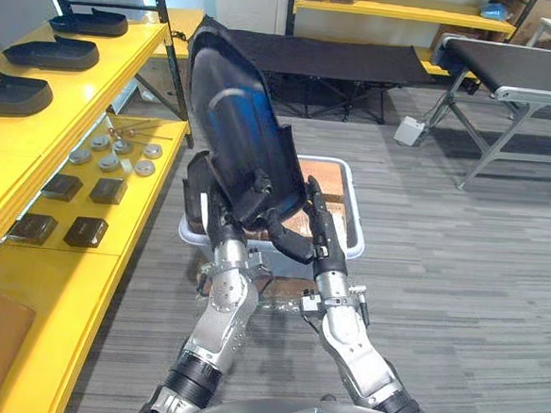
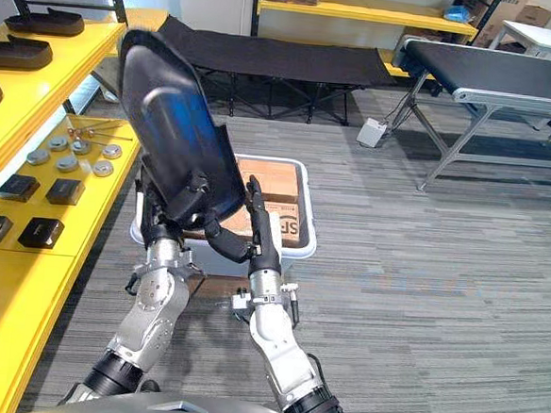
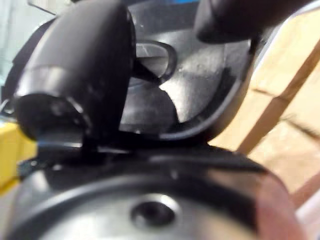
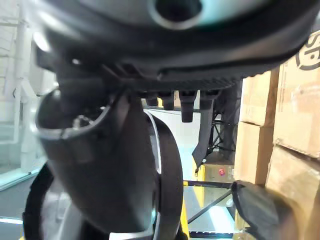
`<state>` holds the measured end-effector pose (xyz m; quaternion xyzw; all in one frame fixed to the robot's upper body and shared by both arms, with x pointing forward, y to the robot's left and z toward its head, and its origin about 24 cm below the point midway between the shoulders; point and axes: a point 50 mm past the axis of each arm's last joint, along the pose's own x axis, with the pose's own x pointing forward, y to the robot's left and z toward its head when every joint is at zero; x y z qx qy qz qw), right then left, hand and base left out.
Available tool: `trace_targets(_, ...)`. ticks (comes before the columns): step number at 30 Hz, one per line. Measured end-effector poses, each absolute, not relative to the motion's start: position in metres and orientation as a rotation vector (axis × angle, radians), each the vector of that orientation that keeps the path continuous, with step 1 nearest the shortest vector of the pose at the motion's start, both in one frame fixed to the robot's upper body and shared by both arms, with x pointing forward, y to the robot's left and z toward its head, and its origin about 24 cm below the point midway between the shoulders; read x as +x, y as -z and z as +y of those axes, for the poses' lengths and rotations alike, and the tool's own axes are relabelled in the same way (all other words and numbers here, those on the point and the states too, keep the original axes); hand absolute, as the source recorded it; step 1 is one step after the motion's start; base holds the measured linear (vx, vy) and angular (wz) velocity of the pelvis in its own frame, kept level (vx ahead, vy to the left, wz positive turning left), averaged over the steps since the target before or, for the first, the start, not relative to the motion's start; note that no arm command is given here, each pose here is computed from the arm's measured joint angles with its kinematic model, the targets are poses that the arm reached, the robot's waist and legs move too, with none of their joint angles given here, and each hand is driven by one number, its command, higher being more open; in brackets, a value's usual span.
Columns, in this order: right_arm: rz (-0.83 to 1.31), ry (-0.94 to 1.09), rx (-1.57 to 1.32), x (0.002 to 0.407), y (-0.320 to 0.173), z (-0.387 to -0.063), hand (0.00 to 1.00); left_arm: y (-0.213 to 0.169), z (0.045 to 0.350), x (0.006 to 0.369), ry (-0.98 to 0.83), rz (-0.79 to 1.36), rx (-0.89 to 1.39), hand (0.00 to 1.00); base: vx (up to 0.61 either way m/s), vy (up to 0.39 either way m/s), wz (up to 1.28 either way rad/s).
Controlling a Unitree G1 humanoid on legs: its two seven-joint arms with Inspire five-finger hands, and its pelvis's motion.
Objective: Walk over and take three plastic housings, then place them on the shelf
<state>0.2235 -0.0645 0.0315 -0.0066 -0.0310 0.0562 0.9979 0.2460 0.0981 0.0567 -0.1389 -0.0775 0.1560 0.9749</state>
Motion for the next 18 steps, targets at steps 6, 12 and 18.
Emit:
trace_targets(6, 0.009, -0.106, 0.055, 0.214, -0.022, -0.076, 1.0, -0.063, 0.134, 0.235, -0.545, -0.244, -0.091, 0.0, 0.0, 0.0, 0.0)
trace_targets(12, -0.037, -0.166, 0.175, 0.209, -0.039, -0.083, 1.0, -0.048, 0.158, 0.218, -0.654, -0.189, 0.012, 0.0, 0.0, 0.0, 0.0)
trace_targets(18, -0.143, -0.204, 0.327, 0.21, -0.059, -0.096, 1.0, -0.037, 0.168, 0.207, -0.707, -0.144, 0.026, 0.0, 0.0, 0.0, 0.0)
